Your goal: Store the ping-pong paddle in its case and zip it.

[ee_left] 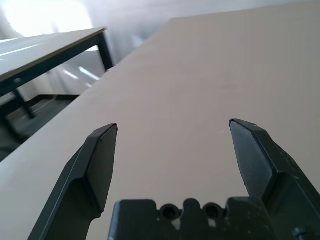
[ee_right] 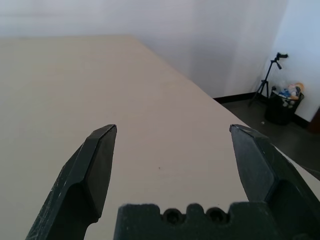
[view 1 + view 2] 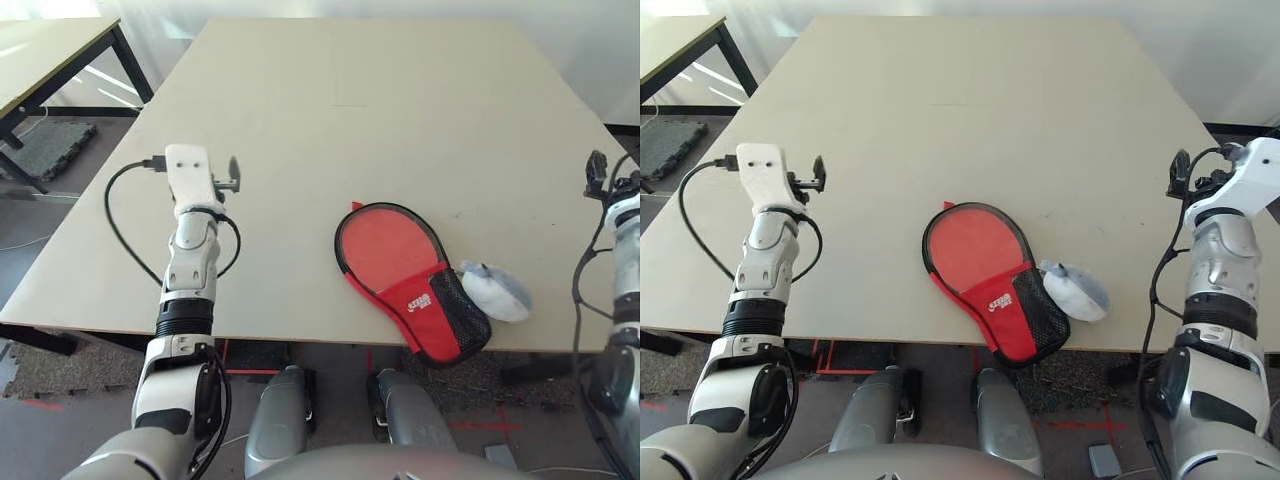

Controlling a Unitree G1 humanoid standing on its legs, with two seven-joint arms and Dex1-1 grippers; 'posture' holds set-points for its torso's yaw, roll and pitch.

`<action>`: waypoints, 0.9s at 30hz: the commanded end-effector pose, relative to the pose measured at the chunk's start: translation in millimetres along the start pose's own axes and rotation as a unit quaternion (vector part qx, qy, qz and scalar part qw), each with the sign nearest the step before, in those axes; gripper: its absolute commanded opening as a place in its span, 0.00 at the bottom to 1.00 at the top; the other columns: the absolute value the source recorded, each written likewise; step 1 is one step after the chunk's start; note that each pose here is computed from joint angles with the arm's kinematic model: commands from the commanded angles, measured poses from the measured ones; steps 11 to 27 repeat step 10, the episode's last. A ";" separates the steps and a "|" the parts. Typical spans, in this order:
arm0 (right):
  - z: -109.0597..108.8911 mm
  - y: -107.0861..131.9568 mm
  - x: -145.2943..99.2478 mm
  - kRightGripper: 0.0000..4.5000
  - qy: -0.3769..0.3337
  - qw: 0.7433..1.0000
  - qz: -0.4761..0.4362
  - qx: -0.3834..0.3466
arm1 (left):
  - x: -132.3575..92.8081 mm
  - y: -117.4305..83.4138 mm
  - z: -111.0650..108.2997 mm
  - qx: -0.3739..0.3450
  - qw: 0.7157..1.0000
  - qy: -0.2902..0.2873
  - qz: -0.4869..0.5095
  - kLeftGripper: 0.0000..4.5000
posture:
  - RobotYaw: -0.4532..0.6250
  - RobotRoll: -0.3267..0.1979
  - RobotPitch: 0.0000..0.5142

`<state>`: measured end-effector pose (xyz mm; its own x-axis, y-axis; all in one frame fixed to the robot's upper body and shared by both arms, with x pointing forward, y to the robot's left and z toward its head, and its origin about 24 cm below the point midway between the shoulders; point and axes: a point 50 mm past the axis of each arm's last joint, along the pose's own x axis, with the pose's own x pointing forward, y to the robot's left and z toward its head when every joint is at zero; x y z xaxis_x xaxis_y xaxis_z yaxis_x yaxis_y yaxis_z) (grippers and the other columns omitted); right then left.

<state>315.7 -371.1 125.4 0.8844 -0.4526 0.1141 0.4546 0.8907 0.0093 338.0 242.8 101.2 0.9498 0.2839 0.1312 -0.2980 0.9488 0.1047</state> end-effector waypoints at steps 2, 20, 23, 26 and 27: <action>-11.2 8.1 0.9 1.00 0.016 1.000 -0.009 0.014 | -1.7 3.4 -10.3 0.004 1.000 0.008 0.012 1.00 | 0.47 0.62 0.18; -21.9 7.6 -1.2 1.00 0.039 0.999 -0.022 0.029 | -1.8 -1.5 -13.1 -0.001 1.000 0.012 -0.001 1.00 | 0.46 0.62 0.18; -21.9 7.6 -1.2 1.00 0.039 0.999 -0.022 0.029 | -1.8 -1.5 -13.1 -0.001 1.000 0.012 -0.001 1.00 | 0.46 0.62 0.18; -21.9 7.6 -1.2 1.00 0.039 0.999 -0.022 0.029 | -1.8 -1.5 -13.1 -0.001 1.000 0.012 -0.001 1.00 | 0.46 0.62 0.18; -21.9 7.6 -1.2 1.00 0.039 0.999 -0.022 0.029 | -1.8 -1.5 -13.1 -0.001 1.000 0.012 -0.001 1.00 | 0.46 0.62 0.18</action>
